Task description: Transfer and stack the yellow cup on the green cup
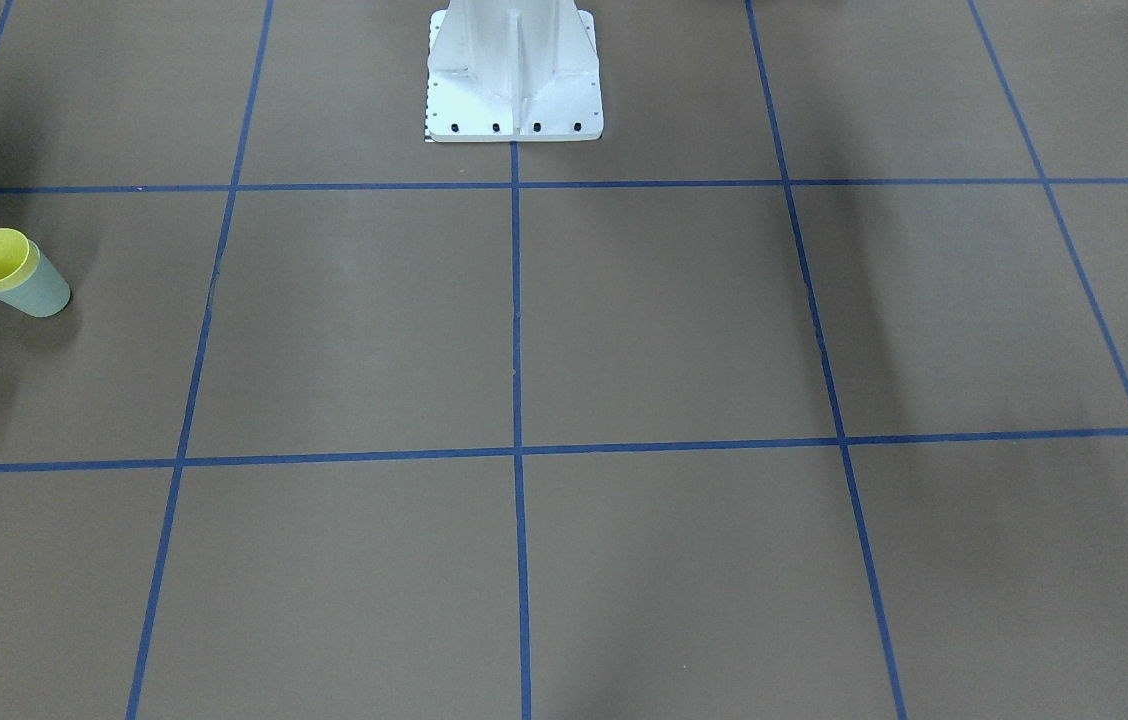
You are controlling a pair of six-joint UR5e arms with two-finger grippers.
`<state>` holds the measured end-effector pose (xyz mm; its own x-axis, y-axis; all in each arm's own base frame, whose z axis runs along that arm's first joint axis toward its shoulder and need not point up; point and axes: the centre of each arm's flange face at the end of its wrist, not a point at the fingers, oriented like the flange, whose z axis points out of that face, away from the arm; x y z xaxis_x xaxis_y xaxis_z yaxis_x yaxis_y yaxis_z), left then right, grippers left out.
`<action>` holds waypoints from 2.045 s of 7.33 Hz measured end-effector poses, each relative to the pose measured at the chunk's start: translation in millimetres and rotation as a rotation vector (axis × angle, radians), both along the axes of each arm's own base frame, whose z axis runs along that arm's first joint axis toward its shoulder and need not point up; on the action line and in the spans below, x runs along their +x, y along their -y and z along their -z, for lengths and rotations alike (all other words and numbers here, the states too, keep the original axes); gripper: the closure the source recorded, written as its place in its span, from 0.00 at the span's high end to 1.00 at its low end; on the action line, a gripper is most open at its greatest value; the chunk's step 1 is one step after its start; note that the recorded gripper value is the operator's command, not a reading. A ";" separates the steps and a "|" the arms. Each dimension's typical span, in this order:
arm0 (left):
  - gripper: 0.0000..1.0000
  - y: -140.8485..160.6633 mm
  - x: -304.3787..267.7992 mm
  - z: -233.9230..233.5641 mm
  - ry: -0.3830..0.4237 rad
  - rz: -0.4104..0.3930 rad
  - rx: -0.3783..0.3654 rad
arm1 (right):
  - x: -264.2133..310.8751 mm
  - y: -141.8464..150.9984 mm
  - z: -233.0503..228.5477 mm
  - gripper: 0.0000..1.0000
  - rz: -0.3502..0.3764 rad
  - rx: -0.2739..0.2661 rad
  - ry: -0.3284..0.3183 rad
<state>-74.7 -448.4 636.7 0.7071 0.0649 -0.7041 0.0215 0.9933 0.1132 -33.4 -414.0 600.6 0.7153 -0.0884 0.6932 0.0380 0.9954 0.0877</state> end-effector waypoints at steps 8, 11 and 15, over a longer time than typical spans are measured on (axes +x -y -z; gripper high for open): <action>1.00 -1.2 0.1 -24.2 -0.002 -0.001 -0.045 | 71.8 27.6 -1.0 1.00 0.051 -0.044 -0.099; 1.00 -0.9 0.0 -20.3 -0.001 -0.001 -0.023 | 71.8 27.9 -0.4 1.00 0.049 -0.043 -0.097; 1.00 -0.6 -0.2 -19.1 0.000 0.001 -0.010 | 71.8 27.3 -1.8 1.00 0.050 -0.047 -0.097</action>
